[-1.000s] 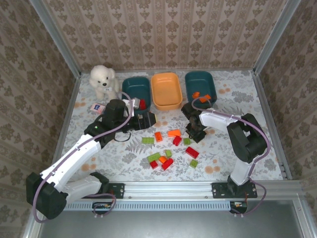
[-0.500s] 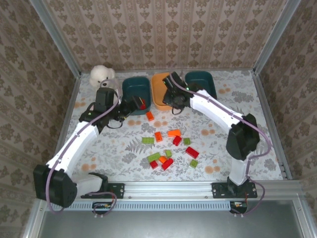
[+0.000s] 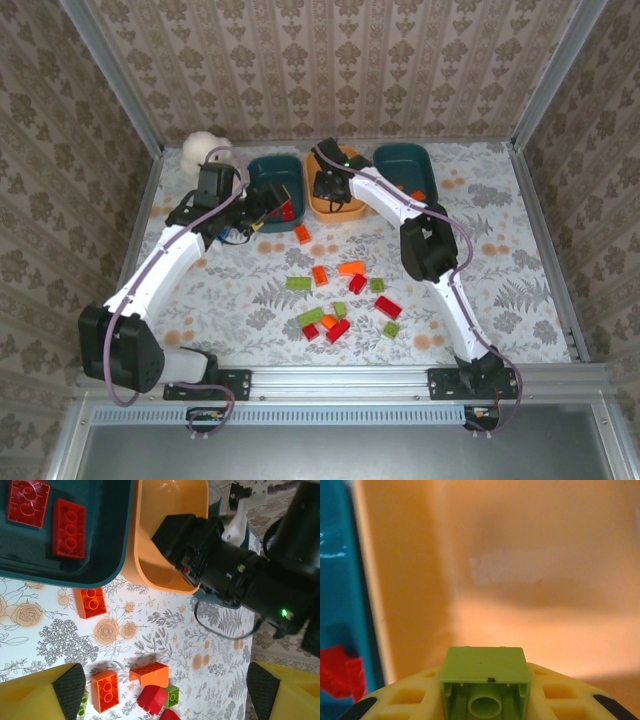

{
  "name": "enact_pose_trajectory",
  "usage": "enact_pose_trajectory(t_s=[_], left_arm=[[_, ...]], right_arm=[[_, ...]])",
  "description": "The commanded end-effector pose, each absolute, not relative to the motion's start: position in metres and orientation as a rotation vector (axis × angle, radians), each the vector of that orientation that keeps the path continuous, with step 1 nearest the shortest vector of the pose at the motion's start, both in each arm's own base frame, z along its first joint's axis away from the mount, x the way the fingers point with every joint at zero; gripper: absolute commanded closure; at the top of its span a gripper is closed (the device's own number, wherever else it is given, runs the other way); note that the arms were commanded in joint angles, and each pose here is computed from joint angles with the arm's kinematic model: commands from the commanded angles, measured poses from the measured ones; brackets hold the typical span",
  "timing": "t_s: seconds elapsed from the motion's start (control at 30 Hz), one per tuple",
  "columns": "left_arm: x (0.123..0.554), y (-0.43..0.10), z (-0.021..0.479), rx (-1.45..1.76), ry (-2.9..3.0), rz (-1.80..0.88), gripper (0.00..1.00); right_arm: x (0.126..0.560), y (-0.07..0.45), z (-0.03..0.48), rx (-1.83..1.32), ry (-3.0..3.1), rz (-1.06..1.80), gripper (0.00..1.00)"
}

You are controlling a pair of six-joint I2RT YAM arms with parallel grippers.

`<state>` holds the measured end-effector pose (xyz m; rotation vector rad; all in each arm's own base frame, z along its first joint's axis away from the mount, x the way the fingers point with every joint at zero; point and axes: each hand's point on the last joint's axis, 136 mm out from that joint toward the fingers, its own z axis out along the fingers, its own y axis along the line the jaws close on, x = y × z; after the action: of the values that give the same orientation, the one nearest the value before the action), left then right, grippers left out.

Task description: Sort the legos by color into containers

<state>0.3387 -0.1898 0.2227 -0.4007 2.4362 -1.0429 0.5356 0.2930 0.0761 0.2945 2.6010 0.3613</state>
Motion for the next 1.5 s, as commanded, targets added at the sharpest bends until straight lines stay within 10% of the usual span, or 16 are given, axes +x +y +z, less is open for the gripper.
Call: enact_pose_trajectory(t_s=[0.0, 0.53, 0.97, 1.23, 1.47], left_arm=[[0.334, -0.185, 0.229, -0.422, 2.427, -1.055, 0.12], [0.318, -0.178, 0.224, -0.459, 2.442, -1.042, 0.13], [0.310, -0.184, 0.230, -0.369, 2.447, -1.068, 0.14], [0.272, -0.251, 0.214, 0.083, 2.653, -0.999, 0.18], [0.251, -0.288, 0.172, -0.298, 2.893, -0.912, 0.20]], right_arm=[[0.544, 0.287, 0.062, 0.355, 2.629, 0.391, 0.66], [0.553, 0.273, 0.044, 0.498, 2.663, 0.381, 0.52], [0.560, 0.269, 0.211, 0.372, 2.373, 0.496, 0.40], [0.470, 0.217, 0.277, 0.298, 2.264, 0.455, 0.40], [0.340, 0.169, 0.265, 0.191, 2.330, 0.480, 0.35]])
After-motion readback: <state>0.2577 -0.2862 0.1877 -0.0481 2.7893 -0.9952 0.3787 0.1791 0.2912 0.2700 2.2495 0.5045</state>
